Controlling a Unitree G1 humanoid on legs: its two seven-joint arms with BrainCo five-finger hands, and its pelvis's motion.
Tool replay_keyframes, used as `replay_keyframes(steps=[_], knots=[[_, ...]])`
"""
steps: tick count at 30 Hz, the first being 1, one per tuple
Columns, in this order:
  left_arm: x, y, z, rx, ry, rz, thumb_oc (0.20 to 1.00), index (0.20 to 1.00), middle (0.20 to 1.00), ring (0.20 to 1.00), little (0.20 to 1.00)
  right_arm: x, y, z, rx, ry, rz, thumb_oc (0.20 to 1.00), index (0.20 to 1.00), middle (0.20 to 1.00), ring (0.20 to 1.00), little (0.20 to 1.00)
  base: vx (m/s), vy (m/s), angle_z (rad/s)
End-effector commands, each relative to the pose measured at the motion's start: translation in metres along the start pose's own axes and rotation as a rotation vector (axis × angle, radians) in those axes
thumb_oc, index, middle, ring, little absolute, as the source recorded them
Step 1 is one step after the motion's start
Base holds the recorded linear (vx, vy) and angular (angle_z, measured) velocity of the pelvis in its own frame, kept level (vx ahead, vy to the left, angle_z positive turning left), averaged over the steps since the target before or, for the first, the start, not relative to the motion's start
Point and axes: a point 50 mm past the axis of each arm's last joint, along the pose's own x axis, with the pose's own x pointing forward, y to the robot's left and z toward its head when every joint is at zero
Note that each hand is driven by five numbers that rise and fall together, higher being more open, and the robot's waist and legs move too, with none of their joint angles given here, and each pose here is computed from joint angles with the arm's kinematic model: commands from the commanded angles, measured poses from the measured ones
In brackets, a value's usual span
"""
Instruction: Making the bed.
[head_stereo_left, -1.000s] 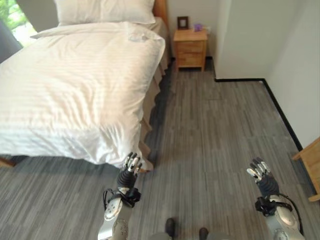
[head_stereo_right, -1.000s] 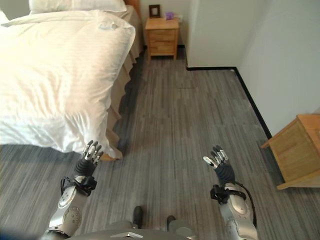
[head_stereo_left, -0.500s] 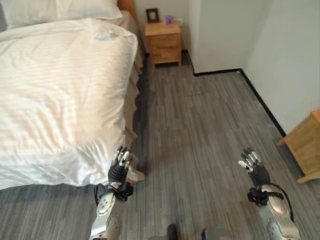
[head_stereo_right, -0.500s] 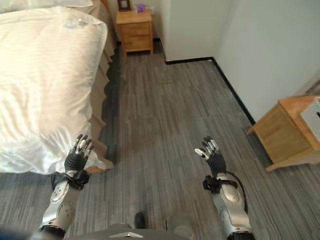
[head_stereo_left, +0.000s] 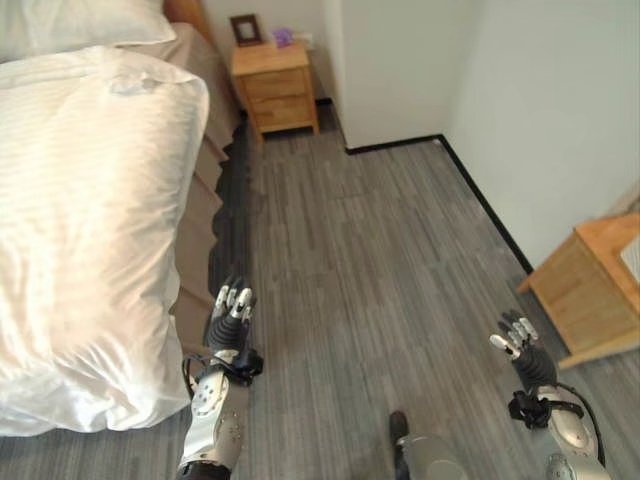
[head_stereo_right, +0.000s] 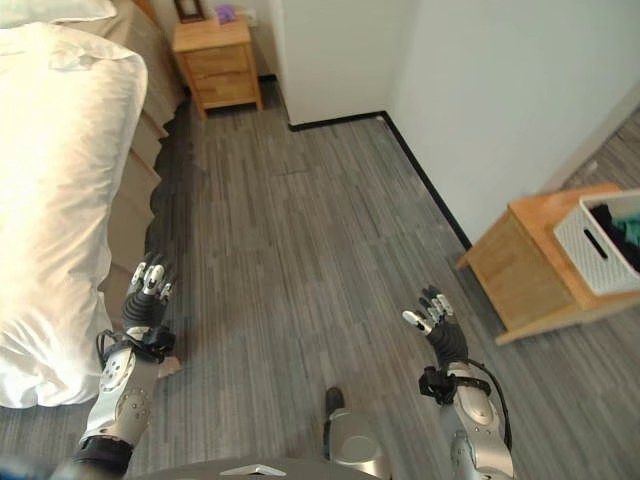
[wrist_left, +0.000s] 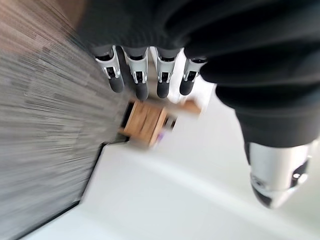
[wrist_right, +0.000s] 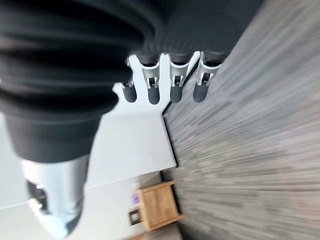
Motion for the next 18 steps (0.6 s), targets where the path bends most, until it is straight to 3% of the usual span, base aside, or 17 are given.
replay_keyframes(steps=[1,9,16,18], knots=[[0.001,0.007,0.033,-0.039,-0.137,-0.021,1.0,1.0,1.0,1.0,1.0,0.007,0.003,0.035,-0.046,-0.157,0.041,1.0,1.0,1.0,1.0,1.0,0.49,-0.156,-0.01],[-0.012,0.021,0.019,-0.042,-0.085,0.031,1.0,1.0,1.0,1.0,1.0,0.01,0.007,0.033,-0.088,-0.143,0.079,1.0,1.0,1.0,1.0,1.0,0.51,-0.011,0.12],[-0.024,0.038,0.02,0.025,-0.08,0.088,1.0,1.0,1.0,1.0,1.0,0.009,0.026,0.028,-0.185,-0.142,0.149,1.0,1.0,1.0,1.0,1.0,0.57,0.112,-0.49],[-0.02,0.036,0.025,0.0,-0.108,0.099,1.0,1.0,1.0,1.0,1.0,0.009,0.032,0.024,-0.109,-0.139,0.137,1.0,1.0,1.0,1.0,1.0,0.37,0.241,-0.33]])
